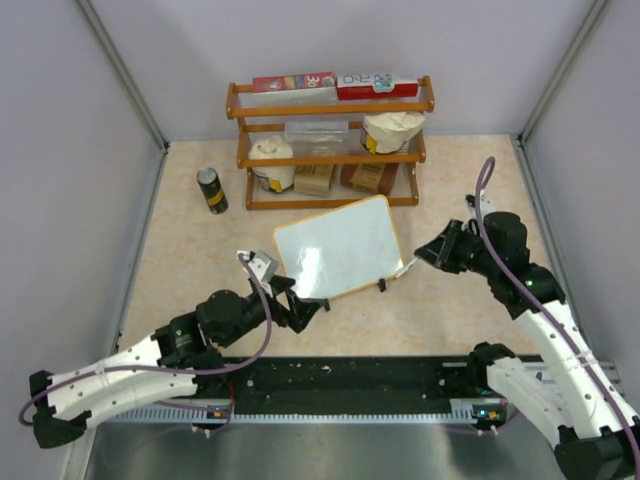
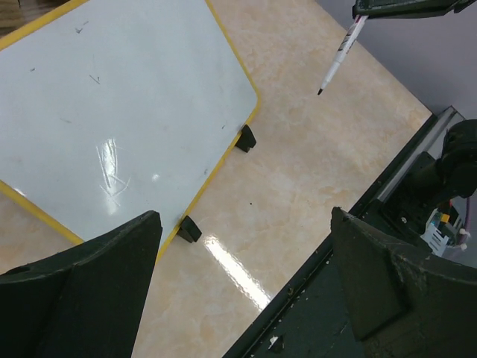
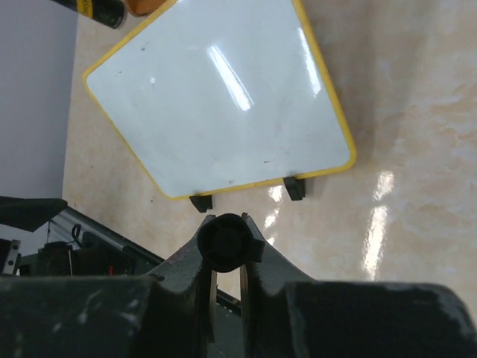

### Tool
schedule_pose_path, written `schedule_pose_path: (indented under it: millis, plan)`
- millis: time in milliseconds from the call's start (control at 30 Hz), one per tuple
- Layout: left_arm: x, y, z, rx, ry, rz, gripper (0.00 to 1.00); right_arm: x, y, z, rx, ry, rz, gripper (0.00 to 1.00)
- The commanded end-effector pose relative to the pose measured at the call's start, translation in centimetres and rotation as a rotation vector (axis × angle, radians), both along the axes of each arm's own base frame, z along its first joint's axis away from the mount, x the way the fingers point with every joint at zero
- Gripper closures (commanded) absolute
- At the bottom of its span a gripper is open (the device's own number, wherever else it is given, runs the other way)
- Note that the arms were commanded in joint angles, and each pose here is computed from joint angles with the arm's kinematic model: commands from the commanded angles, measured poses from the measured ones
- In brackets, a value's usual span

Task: Write a sentence on the whiteboard
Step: Move the whiteboard stand to the center of the board, then hold the whiteboard on the whiteboard stand.

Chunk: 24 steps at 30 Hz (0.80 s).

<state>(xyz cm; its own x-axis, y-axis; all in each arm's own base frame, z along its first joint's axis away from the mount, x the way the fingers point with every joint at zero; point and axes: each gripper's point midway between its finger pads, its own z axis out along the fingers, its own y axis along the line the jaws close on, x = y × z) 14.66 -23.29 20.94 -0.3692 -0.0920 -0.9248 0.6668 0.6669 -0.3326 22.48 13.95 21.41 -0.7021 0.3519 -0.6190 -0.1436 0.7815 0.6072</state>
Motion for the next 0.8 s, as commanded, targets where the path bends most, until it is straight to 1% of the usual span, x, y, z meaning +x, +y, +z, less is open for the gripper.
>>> schedule_pose_path:
  millis: [0,33,67,100,133,233,267,333,433,633,767]
  plan:
    - [-0.5,1.2,-2.2,-0.027,0.084,0.043,0.01,1.0,1.8,2.6,0.032,-0.167,0.039,1.00]
    - [-0.6,1.2,-2.6,-0.026,0.104,0.043,0.01,0.8,2.1,1.5,0.036,-0.161,0.053,1.00]
    - [-0.8,1.1,-3.3,-0.020,0.141,0.047,0.01,0.9,2.3,1.5,0.049,-0.177,0.058,1.00]
    - [-1.0,1.1,-4.0,0.001,0.167,0.048,0.01,0.6,2.5,0.7,0.060,-0.162,0.067,1.00]
    - [-1.1,1.0,-4.4,-0.001,0.200,0.052,0.02,0.4,2.6,0.9,0.070,-0.175,0.074,1.00]
    - [-2.0,0.6,-5.7,0.046,0.298,0.038,0.01,-0.4,2.6,0.8,0.081,-0.194,0.092,1.00]
    - [-2.4,0.1,-5.9,0.028,0.347,0.031,0.01,-0.7,2.4,1.2,0.084,-0.216,0.092,1.00]
    - [-2.7,-0.4,-5.7,-0.019,0.386,0.031,0.01,-1.4,2.3,1.0,0.073,-0.214,0.105,1.00]
    - [-2.9,-0.6,-5.9,-0.055,0.401,0.025,0.01,-1.9,2.2,0.4,0.044,-0.206,0.136,1.00]
    - [-0.9,0.2,-4.5,-0.053,0.333,0.119,0.01,-1.4,2.1,-0.4,0.002,-0.209,0.147,1.00]
    - [-0.5,-0.8,-1.5,-0.094,0.267,0.084,0.01,-0.7,2.2,-0.3,-0.029,-0.212,0.160,1.00]
